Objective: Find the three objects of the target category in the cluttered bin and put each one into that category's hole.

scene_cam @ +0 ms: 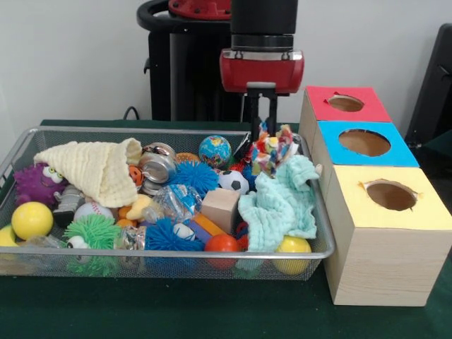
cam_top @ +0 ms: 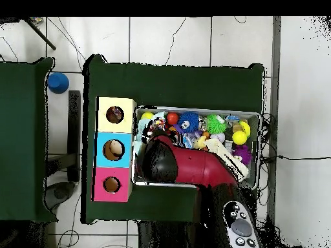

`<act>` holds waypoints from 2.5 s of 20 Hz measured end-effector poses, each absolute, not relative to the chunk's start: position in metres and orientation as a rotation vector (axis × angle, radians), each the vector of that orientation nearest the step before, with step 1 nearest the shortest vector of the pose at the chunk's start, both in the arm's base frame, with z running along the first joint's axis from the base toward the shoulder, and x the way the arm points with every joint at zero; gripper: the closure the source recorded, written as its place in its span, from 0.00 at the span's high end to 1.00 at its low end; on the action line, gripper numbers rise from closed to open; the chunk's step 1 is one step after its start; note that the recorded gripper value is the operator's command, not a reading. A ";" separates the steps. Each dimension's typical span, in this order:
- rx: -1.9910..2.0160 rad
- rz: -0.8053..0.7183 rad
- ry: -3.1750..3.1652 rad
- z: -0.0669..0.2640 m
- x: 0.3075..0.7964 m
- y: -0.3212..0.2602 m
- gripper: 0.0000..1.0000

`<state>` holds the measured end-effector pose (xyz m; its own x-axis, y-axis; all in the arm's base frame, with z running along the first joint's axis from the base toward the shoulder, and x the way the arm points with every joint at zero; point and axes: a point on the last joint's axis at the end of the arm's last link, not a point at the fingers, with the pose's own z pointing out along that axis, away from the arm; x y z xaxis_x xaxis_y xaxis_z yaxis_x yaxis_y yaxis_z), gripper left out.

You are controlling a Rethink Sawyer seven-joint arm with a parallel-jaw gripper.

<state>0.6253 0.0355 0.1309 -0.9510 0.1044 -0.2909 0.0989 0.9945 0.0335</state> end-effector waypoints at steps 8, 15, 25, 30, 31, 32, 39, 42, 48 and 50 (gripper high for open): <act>0.117 0.046 2.841 0.138 0.624 0.064 0.00; 0.135 0.046 2.844 0.138 0.623 0.062 0.00; 0.146 0.042 2.850 0.138 0.619 0.063 0.00; 0.156 0.044 2.853 0.143 0.619 0.069 0.00; 0.156 0.046 2.856 0.143 0.618 0.073 0.00; 0.154 0.046 2.856 0.143 0.618 0.075 0.00; 0.121 0.034 2.861 0.143 0.613 0.090 0.00; 0.107 0.023 2.863 0.144 0.610 0.097 0.00; 0.091 0.015 2.865 0.144 0.606 0.108 0.00; 0.094 0.017 2.870 0.142 0.605 0.112 0.00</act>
